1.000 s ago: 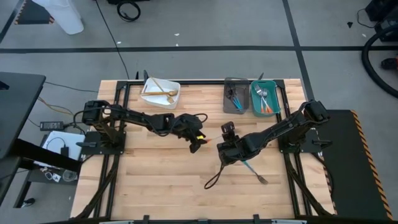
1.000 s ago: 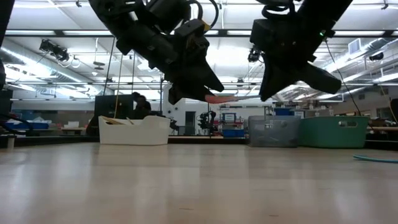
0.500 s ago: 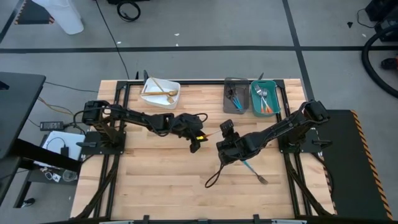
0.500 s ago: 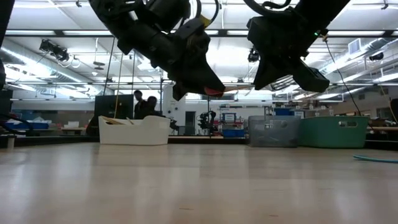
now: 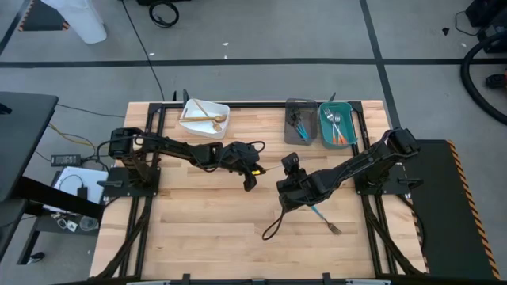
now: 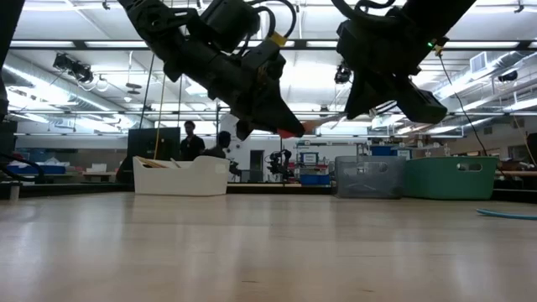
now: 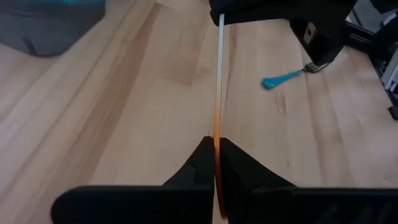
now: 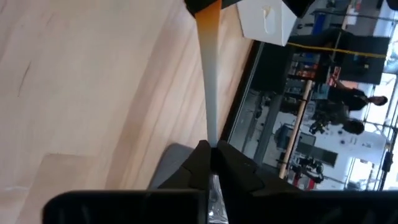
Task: Sort silverware by color (type)
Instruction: Put the orange fork into the green bin
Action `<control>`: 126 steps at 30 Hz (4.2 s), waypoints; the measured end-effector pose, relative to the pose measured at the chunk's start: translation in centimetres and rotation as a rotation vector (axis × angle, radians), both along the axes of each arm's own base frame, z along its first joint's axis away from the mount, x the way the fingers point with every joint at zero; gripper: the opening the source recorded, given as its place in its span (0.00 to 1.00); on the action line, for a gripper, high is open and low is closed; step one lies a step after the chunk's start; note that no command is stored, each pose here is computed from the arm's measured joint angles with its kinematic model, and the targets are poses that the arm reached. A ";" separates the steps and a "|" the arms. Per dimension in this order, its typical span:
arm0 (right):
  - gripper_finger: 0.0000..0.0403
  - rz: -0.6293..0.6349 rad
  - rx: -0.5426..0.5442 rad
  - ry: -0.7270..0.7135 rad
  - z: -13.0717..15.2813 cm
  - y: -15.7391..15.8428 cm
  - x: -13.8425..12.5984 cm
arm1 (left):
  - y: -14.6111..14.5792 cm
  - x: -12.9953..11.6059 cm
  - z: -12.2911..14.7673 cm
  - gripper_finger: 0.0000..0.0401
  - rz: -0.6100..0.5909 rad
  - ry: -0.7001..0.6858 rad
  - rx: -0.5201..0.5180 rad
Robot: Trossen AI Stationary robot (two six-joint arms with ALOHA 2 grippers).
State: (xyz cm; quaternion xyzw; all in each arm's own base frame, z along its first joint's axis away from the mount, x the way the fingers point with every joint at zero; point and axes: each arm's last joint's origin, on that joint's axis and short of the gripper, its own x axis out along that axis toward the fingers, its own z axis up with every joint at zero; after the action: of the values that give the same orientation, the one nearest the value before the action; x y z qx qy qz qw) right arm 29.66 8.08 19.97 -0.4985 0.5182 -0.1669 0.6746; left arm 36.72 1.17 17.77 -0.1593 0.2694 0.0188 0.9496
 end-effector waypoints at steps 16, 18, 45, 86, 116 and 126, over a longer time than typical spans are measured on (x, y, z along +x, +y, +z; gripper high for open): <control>0.50 -0.022 0.023 -0.191 0.8 2.0 -0.4 | 1.4 0.1 0.4 0.03 0.009 -0.034 0.020; 0.53 -0.032 0.053 -0.241 1.4 2.2 -0.7 | 1.6 0.1 0.3 0.03 0.012 -0.034 0.030; 0.48 -0.407 0.537 -0.891 8.6 0.4 -5.8 | 5.1 0.7 3.4 0.03 0.064 -0.350 0.246; 0.39 -0.220 0.564 -1.101 12.3 -2.0 -1.5 | 4.8 0.5 7.5 0.03 0.289 -0.624 0.824; 0.39 0.149 0.651 -1.394 13.1 -9.0 -6.2 | 5.2 0.1 8.9 0.03 0.282 -0.818 0.620; 0.39 0.170 0.609 -1.448 12.3 -10.2 -4.1 | 5.3 0.0 8.9 0.03 0.330 -0.790 0.669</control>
State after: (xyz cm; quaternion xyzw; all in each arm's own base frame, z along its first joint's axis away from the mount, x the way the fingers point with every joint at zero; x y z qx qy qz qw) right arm 25.54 -2.12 32.31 -0.0971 -0.0669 -0.2488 0.9613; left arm 36.75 6.47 26.62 0.1167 -0.1573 0.1909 0.9619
